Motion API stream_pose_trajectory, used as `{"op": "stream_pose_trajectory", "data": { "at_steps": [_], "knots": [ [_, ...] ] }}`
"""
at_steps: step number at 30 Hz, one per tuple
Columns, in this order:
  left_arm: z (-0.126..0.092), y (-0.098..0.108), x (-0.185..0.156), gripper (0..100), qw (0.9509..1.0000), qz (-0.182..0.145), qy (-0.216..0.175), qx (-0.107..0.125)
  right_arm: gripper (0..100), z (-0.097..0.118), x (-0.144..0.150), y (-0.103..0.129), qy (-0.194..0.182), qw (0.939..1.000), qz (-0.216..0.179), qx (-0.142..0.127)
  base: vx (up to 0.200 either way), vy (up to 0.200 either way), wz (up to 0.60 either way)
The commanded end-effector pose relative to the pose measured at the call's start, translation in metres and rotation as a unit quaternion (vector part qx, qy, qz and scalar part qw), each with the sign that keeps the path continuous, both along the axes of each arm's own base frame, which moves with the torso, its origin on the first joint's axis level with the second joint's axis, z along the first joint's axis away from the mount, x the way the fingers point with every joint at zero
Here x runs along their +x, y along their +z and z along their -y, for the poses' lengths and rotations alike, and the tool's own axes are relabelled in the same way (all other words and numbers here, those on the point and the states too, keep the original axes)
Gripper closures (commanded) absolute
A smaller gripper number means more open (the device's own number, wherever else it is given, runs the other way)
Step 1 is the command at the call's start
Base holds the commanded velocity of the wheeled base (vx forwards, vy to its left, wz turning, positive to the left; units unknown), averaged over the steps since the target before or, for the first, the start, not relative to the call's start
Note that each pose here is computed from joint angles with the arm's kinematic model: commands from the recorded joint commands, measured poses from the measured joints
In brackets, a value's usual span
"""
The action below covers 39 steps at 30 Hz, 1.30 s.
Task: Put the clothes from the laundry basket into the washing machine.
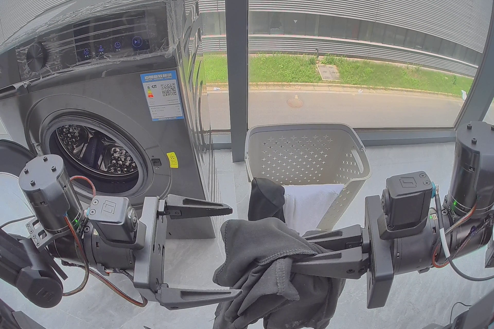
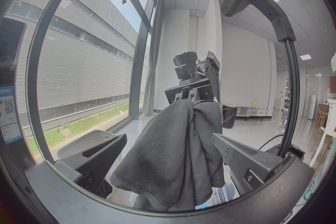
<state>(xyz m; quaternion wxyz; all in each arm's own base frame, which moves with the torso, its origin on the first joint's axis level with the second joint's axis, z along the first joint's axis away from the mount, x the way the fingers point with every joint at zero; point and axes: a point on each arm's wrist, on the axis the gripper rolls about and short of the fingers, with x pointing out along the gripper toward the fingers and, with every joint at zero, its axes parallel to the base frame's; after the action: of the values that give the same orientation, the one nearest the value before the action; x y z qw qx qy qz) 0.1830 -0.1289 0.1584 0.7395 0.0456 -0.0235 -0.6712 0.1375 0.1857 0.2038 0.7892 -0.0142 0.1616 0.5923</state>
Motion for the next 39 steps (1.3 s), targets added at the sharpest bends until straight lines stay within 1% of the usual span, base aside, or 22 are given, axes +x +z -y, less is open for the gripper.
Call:
{"op": "stream_pose_trajectory", "data": {
  "at_steps": [1,5,9,10,11,13,20,26,27,31,39],
  "knots": [
    [0.0,-0.007,0.007,0,0.9999,-0.009,0.007,0.006,100,0.0,0.0,0.001,0.0,1.0,0.001,0.001,0.0,0.0,0.0],
    [-0.001,-0.011,0.015,0,0.9998,-0.002,0.018,0.002,100,0.0,0.0,0.001,0.0,1.0,0.002,0.002,0.0,0.0,0.0],
    [0.005,-0.016,0.025,0,0.9996,0.015,0.023,-0.008,100,-0.001,0.0,0.001,0.002,1.0,0.002,0.002,0.0,0.0,0.0],
    [0.005,-0.017,0.025,0,0.9996,0.014,0.024,-0.008,100,-0.001,0.0,0.001,0.002,1.0,0.002,0.002,0.0,0.0,0.0],
    [0.007,-0.017,0.028,0,0.9994,0.02,0.026,-0.013,100,-0.002,0.0,0.001,0.004,1.0,0.002,0.001,0.0,0.0,0.0],
    [0.008,-0.017,0.028,0,0.9993,0.024,0.022,-0.017,100,-0.003,-0.001,0.002,0.006,1.0,0.004,0.004,0.0,0.0,0.0],
    [0.021,-0.014,0.015,0,0.9996,0.001,-0.012,-0.024,100,-0.006,0.0,0.007,0.008,0.9999,0.008,0.009,0.0,0.0,0.0],
    [0.023,-0.016,0.016,0,0.9997,-0.003,-0.013,-0.022,100,-0.007,-0.002,0.007,0.014,0.9998,0.007,0.009,0.0,0.0,0.0],
    [0.023,-0.016,0.016,100,0.9997,-0.004,-0.012,-0.022,100,-0.007,-0.002,0.007,0.014,0.9998,0.007,0.009,0.0,0.0,0.0],
    [0.023,-0.016,0.017,100,0.9997,-0.002,-0.006,-0.023,100,-0.007,-0.003,0.006,0.015,0.9998,0.007,0.009,0.0,0.0,0.0],
    [0.023,-0.014,0.016,100,0.9997,-0.001,-0.006,-0.025,100,-0.006,-0.003,0.004,0.013,0.9999,0.004,0.005,0.0,0.0,0.0]
  ]
}}
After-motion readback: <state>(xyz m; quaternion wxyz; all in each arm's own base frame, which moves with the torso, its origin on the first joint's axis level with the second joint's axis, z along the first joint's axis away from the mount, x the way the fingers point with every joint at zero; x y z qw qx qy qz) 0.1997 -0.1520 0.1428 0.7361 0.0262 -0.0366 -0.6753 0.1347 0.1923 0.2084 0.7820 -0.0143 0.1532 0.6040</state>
